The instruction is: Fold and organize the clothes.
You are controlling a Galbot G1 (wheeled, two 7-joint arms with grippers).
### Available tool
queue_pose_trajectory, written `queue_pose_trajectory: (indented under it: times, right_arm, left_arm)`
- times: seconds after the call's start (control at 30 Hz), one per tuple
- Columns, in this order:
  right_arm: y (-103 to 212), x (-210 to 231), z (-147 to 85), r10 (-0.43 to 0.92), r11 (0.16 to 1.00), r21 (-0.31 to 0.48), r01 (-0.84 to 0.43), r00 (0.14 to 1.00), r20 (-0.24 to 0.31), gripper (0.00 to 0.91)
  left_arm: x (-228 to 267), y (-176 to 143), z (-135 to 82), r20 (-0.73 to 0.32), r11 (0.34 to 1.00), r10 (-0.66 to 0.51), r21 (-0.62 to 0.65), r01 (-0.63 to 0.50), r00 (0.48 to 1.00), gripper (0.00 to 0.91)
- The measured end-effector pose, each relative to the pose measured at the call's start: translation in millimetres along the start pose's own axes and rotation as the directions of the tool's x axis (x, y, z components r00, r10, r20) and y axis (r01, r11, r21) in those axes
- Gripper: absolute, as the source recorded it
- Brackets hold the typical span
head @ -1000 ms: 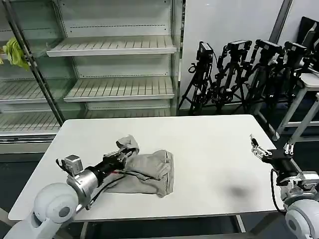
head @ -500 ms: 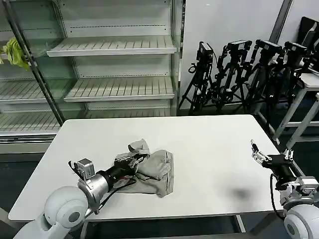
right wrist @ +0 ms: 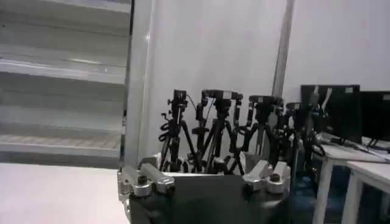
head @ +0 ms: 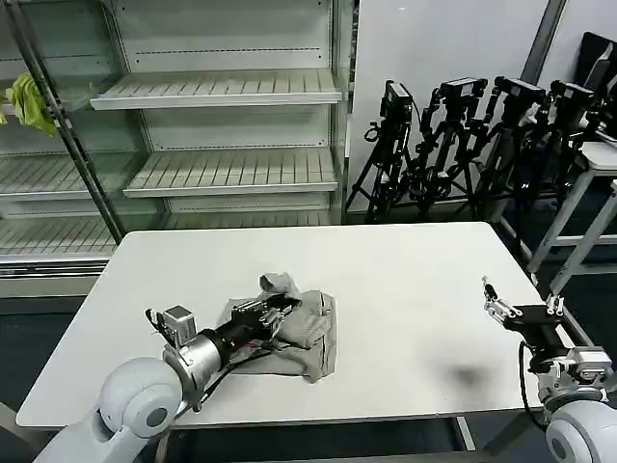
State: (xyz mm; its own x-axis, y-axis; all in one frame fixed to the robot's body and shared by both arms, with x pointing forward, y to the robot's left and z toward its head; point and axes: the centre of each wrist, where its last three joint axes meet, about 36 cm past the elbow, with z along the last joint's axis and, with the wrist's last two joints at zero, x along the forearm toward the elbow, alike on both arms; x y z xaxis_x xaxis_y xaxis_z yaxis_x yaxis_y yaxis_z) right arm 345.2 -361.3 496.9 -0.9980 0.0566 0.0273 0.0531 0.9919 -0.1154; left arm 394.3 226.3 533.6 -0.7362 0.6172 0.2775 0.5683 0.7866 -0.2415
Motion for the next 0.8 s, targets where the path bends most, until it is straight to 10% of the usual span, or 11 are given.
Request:
queue_pose_trajectory:
  times: [0.8]
  right_arm:
    - [13.4, -3.2, -0.9, -0.030, 0.999, -0.017, 0.031, 0.999, 0.021, 0.907]
  left_arm:
    - [17.5, 29.5, 5.1, 0.002, 0.988, -0.148, -0.034, 0.148, 0.989, 0.907]
